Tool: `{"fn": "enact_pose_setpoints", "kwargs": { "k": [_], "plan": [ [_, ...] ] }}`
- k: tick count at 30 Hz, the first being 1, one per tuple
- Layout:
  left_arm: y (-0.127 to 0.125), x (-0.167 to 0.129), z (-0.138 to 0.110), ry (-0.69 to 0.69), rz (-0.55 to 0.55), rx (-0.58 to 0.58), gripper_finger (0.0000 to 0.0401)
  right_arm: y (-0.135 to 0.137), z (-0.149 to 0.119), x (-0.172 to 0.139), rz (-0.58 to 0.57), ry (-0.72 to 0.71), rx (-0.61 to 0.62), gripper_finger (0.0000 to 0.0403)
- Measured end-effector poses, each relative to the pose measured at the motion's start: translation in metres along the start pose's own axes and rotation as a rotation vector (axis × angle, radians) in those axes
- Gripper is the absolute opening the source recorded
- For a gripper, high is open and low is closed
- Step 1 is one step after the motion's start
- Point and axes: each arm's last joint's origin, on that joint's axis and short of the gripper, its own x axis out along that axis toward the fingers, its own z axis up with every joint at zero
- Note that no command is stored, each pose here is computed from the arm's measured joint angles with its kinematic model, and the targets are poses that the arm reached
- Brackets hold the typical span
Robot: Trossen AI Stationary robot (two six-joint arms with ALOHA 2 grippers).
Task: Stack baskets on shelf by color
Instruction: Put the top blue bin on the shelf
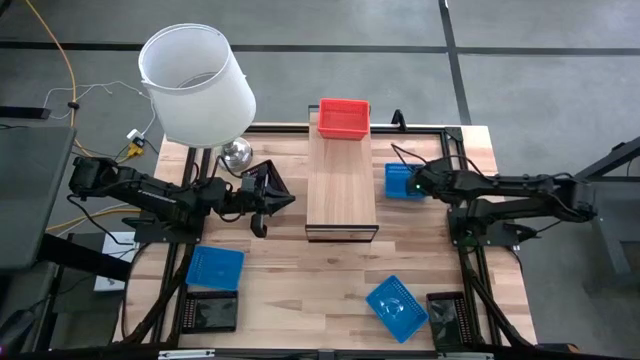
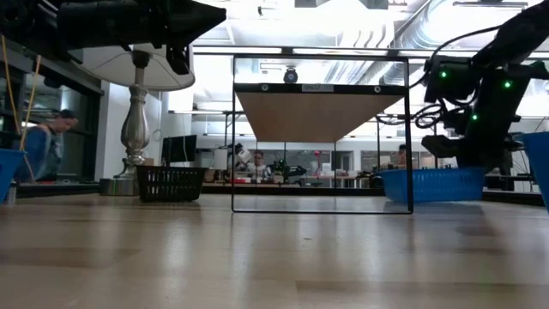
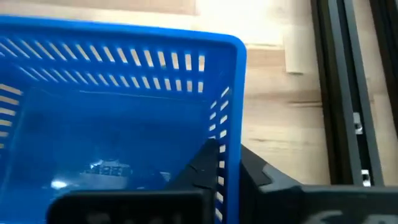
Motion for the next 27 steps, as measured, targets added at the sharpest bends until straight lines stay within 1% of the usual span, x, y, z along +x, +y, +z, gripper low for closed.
{"fn": "enact_pose_setpoints", "kwargs": {
  "k": [2,6,9,12,16,19,22,27],
  "plan": [
    [0.000,0.000,0.000,0.000,0.000,0.000,0.0000,-0.001,0.005,-0.005,-0.008,0.000,-0.018,0.0022],
    [0.000,0.000,0.000,0.000,0.000,0.000,0.0000,-0.002,0.024,-0.030,-0.023,-0.046,-0.036,0.0003],
    [0.000,0.000,0.000,0.000,0.000,0.000,0.0000,-0.004,0.042,-0.060,-0.020,-0.098,-0.038,0.0003],
    [0.000,0.000,0.000,0.000,0.000,0.000,0.0000,-0.008,0.060,-0.094,0.018,-0.172,-0.032,0.0002],
    [0.000,0.000,0.000,0.000,0.000,0.000,0.0000,-0.009,0.077,-0.136,0.130,-0.267,-0.016,0.0001],
    [0.000,0.000,0.000,0.000,0.000,0.000,0.0000,-0.004,0.082,-0.156,0.239,-0.304,-0.022,0.0000],
    [0.000,0.000,0.000,0.000,0.000,0.000,0.0000,0.009,0.079,-0.163,0.349,-0.309,-0.038,0.0000],
    [0.000,0.000,0.000,0.000,0.000,-0.001,0.0000,0.045,0.059,-0.156,0.539,-0.274,-0.084,0.0000]
  ]
}}
